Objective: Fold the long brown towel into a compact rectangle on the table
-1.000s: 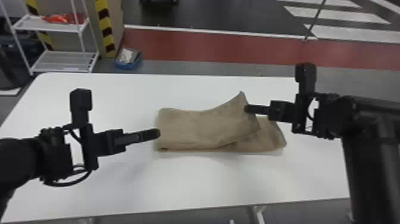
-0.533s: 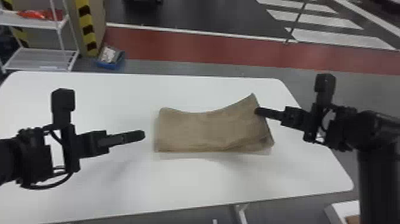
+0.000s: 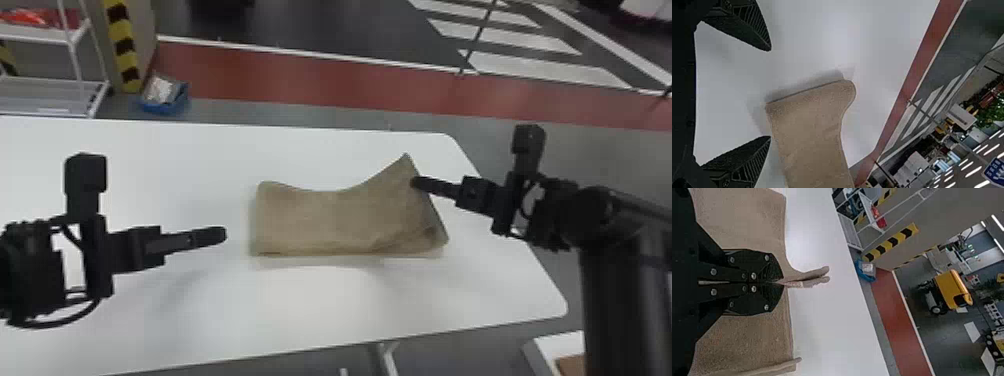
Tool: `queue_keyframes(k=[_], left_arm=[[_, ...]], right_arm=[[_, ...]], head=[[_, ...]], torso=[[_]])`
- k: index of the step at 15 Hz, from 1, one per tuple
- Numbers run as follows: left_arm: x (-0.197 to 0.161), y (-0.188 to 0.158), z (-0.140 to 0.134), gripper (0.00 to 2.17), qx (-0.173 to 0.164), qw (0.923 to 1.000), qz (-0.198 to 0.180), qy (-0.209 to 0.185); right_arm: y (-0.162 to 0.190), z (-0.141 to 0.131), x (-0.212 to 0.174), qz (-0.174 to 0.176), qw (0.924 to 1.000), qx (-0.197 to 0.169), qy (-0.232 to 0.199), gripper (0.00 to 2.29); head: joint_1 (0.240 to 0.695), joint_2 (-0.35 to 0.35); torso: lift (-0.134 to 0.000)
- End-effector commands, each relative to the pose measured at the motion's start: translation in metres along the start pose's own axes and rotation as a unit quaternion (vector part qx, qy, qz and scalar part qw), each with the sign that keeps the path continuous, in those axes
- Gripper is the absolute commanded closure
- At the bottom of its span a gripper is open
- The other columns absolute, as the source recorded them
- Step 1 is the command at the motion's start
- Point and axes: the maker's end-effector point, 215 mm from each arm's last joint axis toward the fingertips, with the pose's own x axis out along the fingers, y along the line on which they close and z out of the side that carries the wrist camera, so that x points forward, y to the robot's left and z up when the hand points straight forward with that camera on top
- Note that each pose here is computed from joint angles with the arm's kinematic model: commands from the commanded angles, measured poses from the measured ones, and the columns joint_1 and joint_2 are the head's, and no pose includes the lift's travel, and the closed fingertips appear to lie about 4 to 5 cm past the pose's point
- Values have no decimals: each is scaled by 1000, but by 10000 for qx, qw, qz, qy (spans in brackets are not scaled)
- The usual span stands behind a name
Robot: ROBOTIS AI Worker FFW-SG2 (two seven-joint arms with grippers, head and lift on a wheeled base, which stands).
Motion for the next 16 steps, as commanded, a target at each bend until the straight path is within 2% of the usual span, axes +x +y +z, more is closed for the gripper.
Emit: queue_keyframes(k=[1,3,8,10,12,13,14,15,16], left_arm=[[1,3,1,90,21,10000,67,3],[1,2,0,90,37,10000,64,12],[0,5,-5,90,16,10000,56,46],[0,4,-5,90,13,10000,50,44],[0,3,-8,90,12,10000,35,60],[0,3,-11,90,-8,10000,31,72],[-1,4,-12,87,-15,10000,35,70],[-2,7,-13,87,-18,9999,62,78],[-2,7,-13,83,-18,9999,62,78]], right_arm=[[10,17,-9,192,9994,57,-270,1625],[-2,27,-22,116,9991,103,-383,1625],[-47,26,-35,-237,9986,208,-433,1622],[-60,13,-28,-392,9986,234,-276,1595],[-72,2,-17,-643,9977,147,-146,1237],[-77,-6,-13,-761,9971,75,-38,772],[-87,-9,-13,-982,9952,10,-30,134],[-92,-5,-14,-1053,9943,-48,-134,-2],[-98,-1,-20,-1093,9935,-96,-306,-2]], head=[[695,-253],[695,-245],[695,-280],[695,-299],[695,-309],[695,-311],[695,-314],[695,-319],[695,-323]], torso=[[-120],[-120],[-120],[-120],[-120],[-120],[-120],[-120],[-120]])
